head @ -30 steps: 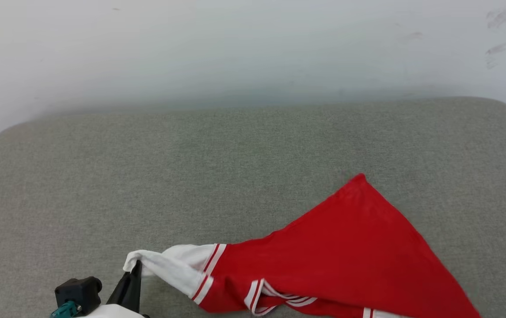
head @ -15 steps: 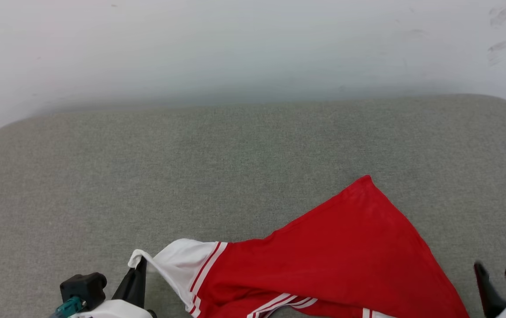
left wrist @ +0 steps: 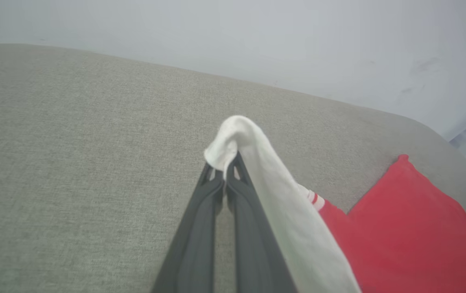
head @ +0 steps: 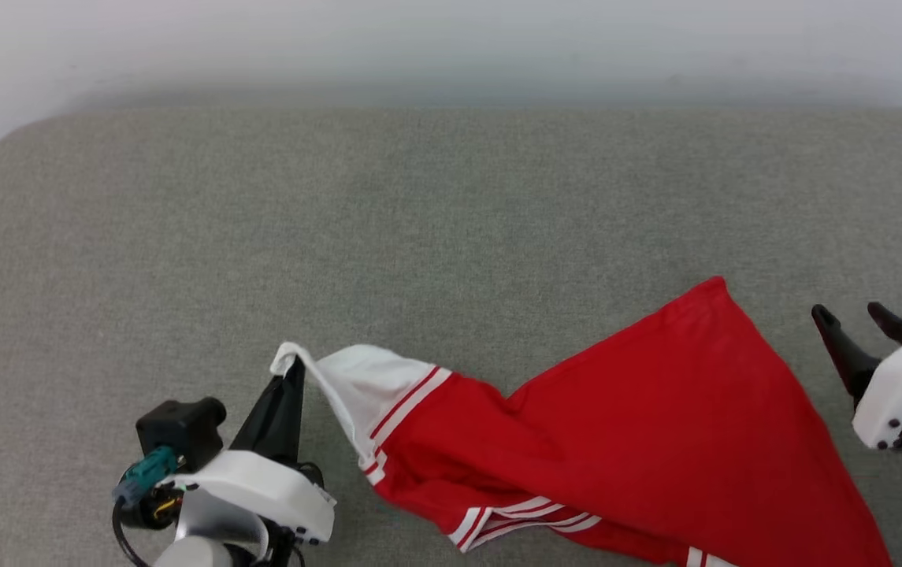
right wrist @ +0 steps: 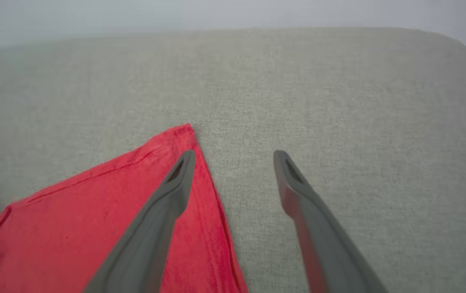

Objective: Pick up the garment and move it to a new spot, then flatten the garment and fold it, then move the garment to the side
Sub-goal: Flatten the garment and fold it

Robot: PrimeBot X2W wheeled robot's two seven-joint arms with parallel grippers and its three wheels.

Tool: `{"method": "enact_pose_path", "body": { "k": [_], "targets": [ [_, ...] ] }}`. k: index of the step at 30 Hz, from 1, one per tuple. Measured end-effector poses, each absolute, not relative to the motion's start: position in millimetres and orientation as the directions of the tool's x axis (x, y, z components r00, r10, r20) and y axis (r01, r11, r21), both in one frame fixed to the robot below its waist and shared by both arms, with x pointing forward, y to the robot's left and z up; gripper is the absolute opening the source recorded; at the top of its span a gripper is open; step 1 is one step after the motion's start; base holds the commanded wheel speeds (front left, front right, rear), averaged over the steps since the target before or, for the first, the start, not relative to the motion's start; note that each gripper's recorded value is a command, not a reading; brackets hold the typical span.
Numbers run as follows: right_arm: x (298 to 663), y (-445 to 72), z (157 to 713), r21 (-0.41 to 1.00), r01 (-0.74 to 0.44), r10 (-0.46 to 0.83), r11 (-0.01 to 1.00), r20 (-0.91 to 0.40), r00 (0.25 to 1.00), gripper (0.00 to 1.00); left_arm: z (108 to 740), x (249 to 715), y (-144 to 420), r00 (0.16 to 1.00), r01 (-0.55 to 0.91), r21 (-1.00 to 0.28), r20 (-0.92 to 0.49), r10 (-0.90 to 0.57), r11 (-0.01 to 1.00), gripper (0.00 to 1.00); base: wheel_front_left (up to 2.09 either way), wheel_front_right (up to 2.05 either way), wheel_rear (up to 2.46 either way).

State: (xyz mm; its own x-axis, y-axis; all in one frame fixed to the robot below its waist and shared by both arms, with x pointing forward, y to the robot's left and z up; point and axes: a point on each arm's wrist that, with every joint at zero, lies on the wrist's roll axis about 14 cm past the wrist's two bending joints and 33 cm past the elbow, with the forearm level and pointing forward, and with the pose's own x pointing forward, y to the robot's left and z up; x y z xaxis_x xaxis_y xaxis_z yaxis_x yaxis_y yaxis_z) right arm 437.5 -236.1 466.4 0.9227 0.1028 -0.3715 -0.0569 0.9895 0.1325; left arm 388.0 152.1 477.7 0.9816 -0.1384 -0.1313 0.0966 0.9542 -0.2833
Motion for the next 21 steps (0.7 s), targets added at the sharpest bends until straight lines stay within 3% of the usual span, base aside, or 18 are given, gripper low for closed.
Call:
{"method": "enact_pose_path", "body": {
  "k": [9, 17, 21],
  "targets": [
    [477.7, -199.2, 423.4, 0.106, -0.248, 0.246, 0.963, -0.718, 0.651, 1.0, 469.7, 412.4, 155.1, 0.986, 0.083, -0.289, -0.116, -0.121, 0.954, 0.0, 0.0, 0.0, 0.0],
    [496.1, -173.2, 387.5, 0.112, -0.344, 0.286, 0.932, -0.81, 0.511, 1.0, 452.6, 426.1, 154.5, 0.984, 0.072, -0.3, -0.136, -0.117, 0.951, 0.0, 0.0, 0.0, 0.0],
    [486.9, -169.4, 361.3, 0.15, -0.358, 0.293, 0.922, -0.873, 0.389, 1.0, 442.6, 430.7, 155.6, 0.981, 0.064, -0.301, -0.153, -0.115, 0.951, 0.0, 0.0, 0.0, 0.0]
  ]
}}
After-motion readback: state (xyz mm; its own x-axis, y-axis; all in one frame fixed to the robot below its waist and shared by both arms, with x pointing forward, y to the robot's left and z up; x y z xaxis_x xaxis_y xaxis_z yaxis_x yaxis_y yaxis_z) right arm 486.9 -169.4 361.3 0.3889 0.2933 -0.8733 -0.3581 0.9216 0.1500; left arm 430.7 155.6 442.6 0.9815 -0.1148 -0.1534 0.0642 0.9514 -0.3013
